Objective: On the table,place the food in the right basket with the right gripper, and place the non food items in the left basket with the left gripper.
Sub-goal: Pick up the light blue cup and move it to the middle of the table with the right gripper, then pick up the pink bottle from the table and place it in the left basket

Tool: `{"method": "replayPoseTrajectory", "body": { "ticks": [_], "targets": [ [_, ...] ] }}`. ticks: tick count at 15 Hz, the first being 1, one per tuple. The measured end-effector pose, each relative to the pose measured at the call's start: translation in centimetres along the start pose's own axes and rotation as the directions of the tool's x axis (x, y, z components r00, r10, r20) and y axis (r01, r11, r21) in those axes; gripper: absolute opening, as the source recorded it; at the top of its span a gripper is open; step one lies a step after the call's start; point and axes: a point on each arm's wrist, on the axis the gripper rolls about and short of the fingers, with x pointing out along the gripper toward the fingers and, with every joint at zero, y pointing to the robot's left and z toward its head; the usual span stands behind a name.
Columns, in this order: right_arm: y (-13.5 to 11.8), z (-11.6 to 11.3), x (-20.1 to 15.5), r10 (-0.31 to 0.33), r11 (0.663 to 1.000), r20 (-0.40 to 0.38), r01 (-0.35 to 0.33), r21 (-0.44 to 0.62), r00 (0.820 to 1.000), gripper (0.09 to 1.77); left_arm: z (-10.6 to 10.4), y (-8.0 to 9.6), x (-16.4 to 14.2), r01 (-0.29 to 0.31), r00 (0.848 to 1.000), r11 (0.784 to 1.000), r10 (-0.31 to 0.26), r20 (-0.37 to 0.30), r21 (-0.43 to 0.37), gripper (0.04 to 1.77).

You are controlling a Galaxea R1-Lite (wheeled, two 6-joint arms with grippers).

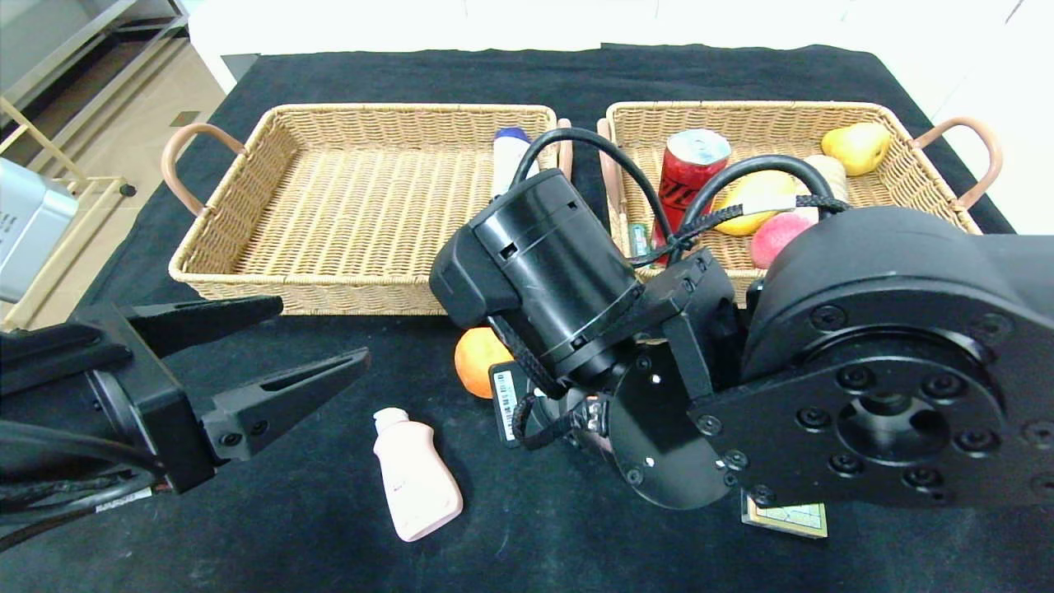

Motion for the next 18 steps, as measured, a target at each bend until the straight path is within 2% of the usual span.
{"method": "replayPoseTrajectory", "body": {
  "ticks": [3,8,12,18],
  "targets": [
    [0.0,0.0,0.0,-0.002,1.000,-0.002,0.002,-0.001,1.000,0.96,0.0,0.0,0.0,0.000,1.000,1.000,0.000,-0.001,-0.001,1.72],
    [-0.2,0.2,-0.5,-0.026,1.000,0.019,0.026,0.001,0.999,1.32,0.0,0.0,-0.1,0.002,1.000,1.000,-0.002,0.002,0.005,1.72],
    [-0.5,0.9,-2.6,-0.001,1.000,0.052,0.001,0.011,0.999,1.47,0.0,0.0,-0.1,0.002,1.000,1.000,-0.002,0.004,0.007,1.72],
    [-1.9,2.1,-6.0,0.034,0.996,0.105,-0.042,0.074,0.994,1.60,0.0,0.0,-0.1,0.002,1.000,1.000,-0.002,0.004,0.007,1.72]
  ]
}}
